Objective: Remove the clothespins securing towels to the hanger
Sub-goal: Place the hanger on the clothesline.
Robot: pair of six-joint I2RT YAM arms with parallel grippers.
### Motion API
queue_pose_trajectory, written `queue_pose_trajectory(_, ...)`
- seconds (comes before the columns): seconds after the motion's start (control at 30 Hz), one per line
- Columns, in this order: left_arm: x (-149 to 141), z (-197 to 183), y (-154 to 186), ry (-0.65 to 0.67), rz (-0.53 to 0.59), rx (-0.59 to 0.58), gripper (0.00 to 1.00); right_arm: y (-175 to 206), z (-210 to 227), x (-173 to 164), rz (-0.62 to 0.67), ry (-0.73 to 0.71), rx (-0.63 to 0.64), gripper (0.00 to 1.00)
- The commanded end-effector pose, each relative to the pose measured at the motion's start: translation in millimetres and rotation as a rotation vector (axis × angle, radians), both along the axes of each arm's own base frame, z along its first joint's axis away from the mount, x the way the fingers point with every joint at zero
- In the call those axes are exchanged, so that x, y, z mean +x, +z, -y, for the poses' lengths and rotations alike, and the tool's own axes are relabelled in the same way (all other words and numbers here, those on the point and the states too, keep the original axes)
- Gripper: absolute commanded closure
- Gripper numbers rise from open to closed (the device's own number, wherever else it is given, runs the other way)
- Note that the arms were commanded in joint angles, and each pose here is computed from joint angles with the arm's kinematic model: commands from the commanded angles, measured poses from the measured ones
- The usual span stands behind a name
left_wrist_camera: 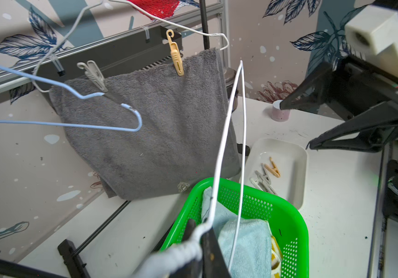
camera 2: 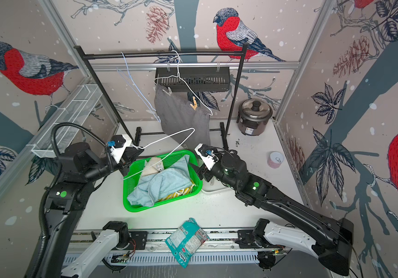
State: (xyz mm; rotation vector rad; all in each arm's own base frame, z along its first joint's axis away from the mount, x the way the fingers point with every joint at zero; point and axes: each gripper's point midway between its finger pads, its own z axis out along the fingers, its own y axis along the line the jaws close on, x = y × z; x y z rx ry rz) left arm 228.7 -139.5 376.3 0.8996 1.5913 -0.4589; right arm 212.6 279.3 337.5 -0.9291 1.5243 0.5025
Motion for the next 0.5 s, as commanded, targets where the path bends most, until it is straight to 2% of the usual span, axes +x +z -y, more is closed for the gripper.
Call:
queue_pose_trajectory(0.0,-1.6,8.2,-9.5,-0.050,-0.009,0.029,1.00,-2.0,15.7,-8.4,0.097,0.051,-0.158,0.16)
queue_pose_trajectory(0.23,-3.6,25.0,-28.9,-0.098,-0.008,0.130,1.00,18.6,45.0,1.5,0.157,0.015,-0.294,0.08)
queue_pose_trajectory(0.47,-16.4,52.4,-40.9,-0.215,0.037,0.187,1.00,17.7,27.1,4.5,0.206,0.122,-0.366,0.08)
